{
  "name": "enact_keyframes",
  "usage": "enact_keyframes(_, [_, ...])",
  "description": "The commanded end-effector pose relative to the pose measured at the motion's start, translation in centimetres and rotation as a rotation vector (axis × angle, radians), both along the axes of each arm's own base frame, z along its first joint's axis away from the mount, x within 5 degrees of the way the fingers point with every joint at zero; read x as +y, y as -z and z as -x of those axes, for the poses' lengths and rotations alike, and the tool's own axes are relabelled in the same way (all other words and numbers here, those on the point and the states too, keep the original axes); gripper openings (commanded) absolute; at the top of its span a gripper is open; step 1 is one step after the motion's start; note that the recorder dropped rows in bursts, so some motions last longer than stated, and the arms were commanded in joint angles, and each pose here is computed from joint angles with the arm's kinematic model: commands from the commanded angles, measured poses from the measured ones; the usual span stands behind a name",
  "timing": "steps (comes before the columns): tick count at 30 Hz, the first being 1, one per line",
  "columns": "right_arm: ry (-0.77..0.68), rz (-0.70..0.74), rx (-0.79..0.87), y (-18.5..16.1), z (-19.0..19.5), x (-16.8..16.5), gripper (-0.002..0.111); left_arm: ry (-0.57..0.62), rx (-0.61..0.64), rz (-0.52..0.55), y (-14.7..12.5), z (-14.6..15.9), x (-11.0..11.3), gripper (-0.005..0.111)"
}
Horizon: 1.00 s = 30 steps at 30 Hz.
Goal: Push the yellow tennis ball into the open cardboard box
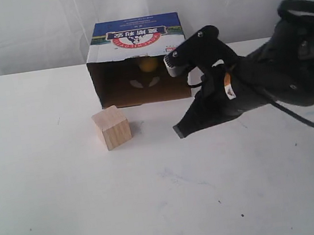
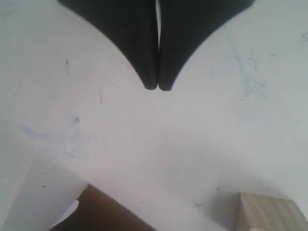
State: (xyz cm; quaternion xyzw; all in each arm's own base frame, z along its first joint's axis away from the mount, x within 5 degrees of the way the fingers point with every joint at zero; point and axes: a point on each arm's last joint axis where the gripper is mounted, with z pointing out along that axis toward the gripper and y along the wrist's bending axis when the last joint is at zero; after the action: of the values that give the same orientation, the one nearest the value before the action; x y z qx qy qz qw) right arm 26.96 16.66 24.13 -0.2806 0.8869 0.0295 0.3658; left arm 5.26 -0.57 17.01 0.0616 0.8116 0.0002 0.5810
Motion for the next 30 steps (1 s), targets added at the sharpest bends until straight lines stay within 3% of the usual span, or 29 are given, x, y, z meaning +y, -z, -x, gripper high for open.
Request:
enact_keyframes(1, [-0.019, -0.118, -0.060, -0.4, 2.5, -1.0, 0.000, -0.005, -0.002, 0.011, 0.1, 0.0, 0.0, 0.000])
enact_keyframes(6, [0.010, -0.206, -0.043, 0.1, 4.3, -1.8, 0.000, -0.005, -0.002, 0.011, 0.1, 0.0, 0.0, 0.000])
enact_keyframes(12, [-0.002, -0.444, -0.131, 1.7, 6.0, -2.0, 0.000, -0.005, -0.002, 0.011, 0.1, 0.0, 0.0, 0.000])
enact_keyframes(17, [0.007, -0.453, -0.122, 2.4, 7.2, -2.8, 0.000, -0.005, -0.002, 0.011, 0.1, 0.0, 0.0, 0.000])
enact_keyframes(30, [0.085, -0.520, -0.242, -1.3, 10.1, -6.7, 0.000, -0.005, -0.002, 0.011, 0.1, 0.0, 0.0, 0.000])
